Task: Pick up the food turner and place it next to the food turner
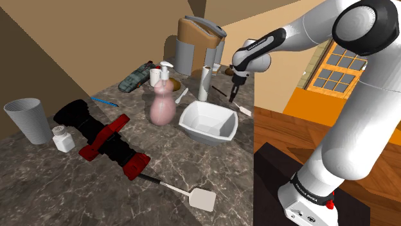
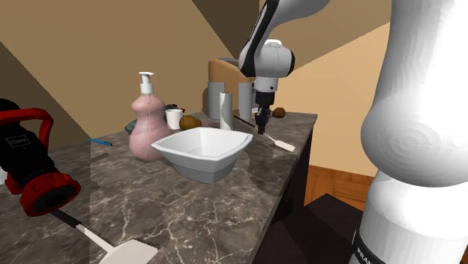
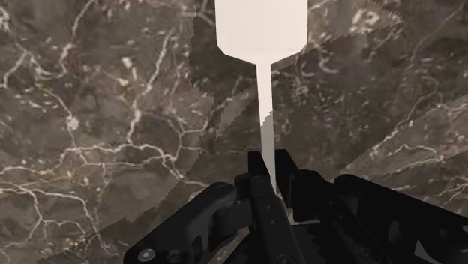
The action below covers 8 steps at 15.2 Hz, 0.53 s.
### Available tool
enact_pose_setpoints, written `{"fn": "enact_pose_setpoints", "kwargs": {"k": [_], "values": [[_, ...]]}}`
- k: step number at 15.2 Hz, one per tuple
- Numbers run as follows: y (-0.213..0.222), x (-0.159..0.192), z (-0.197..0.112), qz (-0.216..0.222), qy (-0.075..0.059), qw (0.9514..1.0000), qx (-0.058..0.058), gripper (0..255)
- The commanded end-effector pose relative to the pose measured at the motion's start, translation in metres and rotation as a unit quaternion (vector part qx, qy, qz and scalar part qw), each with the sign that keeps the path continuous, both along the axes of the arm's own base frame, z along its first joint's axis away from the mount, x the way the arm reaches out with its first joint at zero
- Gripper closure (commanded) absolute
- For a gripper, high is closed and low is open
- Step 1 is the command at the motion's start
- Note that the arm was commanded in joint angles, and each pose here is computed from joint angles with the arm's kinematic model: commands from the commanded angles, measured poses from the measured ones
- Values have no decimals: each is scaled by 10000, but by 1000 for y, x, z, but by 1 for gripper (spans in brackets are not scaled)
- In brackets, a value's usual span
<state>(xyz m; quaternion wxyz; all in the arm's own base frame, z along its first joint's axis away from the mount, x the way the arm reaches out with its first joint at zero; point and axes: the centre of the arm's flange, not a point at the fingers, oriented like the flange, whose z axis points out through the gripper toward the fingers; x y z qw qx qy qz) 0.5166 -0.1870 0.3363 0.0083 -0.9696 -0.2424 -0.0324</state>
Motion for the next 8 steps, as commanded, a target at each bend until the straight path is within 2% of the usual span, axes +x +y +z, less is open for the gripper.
{"fn": "enact_pose_setpoints", "kwargs": {"k": [1,6,8], "values": [[-1,-1,11,0,2,10000,0,255],[-1,-1,37,0,2,10000,0,255],[25,-2,38,0,2,10000,0,255]]}}
